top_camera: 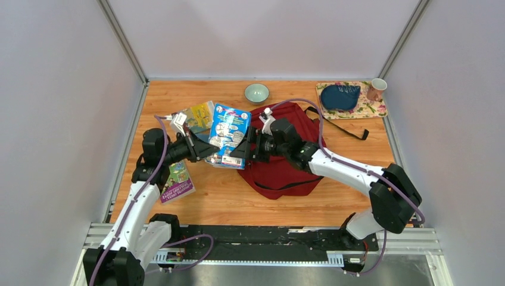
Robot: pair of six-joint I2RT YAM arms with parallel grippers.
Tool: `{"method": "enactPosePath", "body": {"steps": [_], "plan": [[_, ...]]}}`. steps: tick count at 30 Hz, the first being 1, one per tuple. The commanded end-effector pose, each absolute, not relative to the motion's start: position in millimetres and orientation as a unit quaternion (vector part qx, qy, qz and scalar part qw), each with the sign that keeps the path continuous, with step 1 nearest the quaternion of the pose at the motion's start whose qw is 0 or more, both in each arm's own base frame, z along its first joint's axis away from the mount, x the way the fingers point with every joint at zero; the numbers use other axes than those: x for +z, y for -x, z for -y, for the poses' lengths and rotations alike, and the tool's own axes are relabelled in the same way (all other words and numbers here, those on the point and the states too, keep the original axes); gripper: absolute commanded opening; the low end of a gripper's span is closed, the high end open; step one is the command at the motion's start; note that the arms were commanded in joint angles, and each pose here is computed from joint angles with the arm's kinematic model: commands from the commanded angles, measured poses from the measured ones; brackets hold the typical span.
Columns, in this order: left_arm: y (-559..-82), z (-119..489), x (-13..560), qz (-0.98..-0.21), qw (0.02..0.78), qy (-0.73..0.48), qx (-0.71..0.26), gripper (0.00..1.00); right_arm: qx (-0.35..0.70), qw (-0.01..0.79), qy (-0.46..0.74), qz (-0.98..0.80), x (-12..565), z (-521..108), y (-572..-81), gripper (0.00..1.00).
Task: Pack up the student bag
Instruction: Pick up the book from the center of the board.
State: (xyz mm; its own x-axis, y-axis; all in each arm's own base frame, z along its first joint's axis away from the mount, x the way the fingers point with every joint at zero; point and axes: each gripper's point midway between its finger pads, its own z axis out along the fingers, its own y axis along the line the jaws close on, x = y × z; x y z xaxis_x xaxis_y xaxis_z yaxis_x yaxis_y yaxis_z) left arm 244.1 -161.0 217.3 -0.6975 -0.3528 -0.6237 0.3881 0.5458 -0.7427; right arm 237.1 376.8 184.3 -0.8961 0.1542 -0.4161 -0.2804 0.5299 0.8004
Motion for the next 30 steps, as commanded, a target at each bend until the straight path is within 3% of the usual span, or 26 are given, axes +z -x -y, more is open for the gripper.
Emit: {"method": "enactPosePath", "body": {"steps": [1, 7, 8, 10, 11, 12, 13, 14, 15, 17, 30], "plan": [[-225, 179, 269, -0.710, 0.423, -0.097, -0.555, 0.00, 0.529, 0.281, 0.049, -0.799, 227, -377, -248, 0.86], [-208, 186, 288, -0.669, 0.426, -0.129, -0.595, 0.00, 0.570, 0.293, 0.074, -0.764, 250, -374, -247, 0.82], [-206, 188, 291, -0.662, 0.429, -0.136, -0.599, 0.00, 0.578, 0.294, 0.080, -0.757, 255, -375, -245, 0.75], [-204, 191, 290, -0.661, 0.426, -0.139, -0.602, 0.00, 0.600, 0.294, 0.101, -0.737, 266, -377, -237, 0.51], [-204, 192, 290, -0.660, 0.428, -0.140, -0.601, 0.00, 0.606, 0.294, 0.105, -0.731, 270, -377, -235, 0.37], [-207, 193, 290, -0.662, 0.433, -0.134, -0.597, 0.00, 0.614, 0.301, 0.109, -0.722, 278, -376, -232, 0.08], [-207, 195, 286, -0.674, 0.421, -0.126, -0.594, 0.05, 0.615, 0.302, 0.110, -0.720, 277, -374, -230, 0.00], [-210, 195, 281, -0.681, 0.430, -0.137, -0.577, 0.35, 0.615, 0.303, 0.107, -0.720, 277, -371, -229, 0.00], [-217, 193, 277, -0.692, 0.437, -0.128, -0.560, 0.54, 0.619, 0.310, 0.110, -0.713, 281, -369, -226, 0.00], [-223, 188, 271, -0.714, 0.441, -0.127, -0.528, 0.77, 0.630, 0.313, 0.118, -0.701, 288, -361, -215, 0.00], [-232, 208, 275, -0.683, 0.434, -0.127, -0.574, 0.79, 0.728, 0.294, 0.186, -0.591, 353, -332, -146, 0.00]]}}
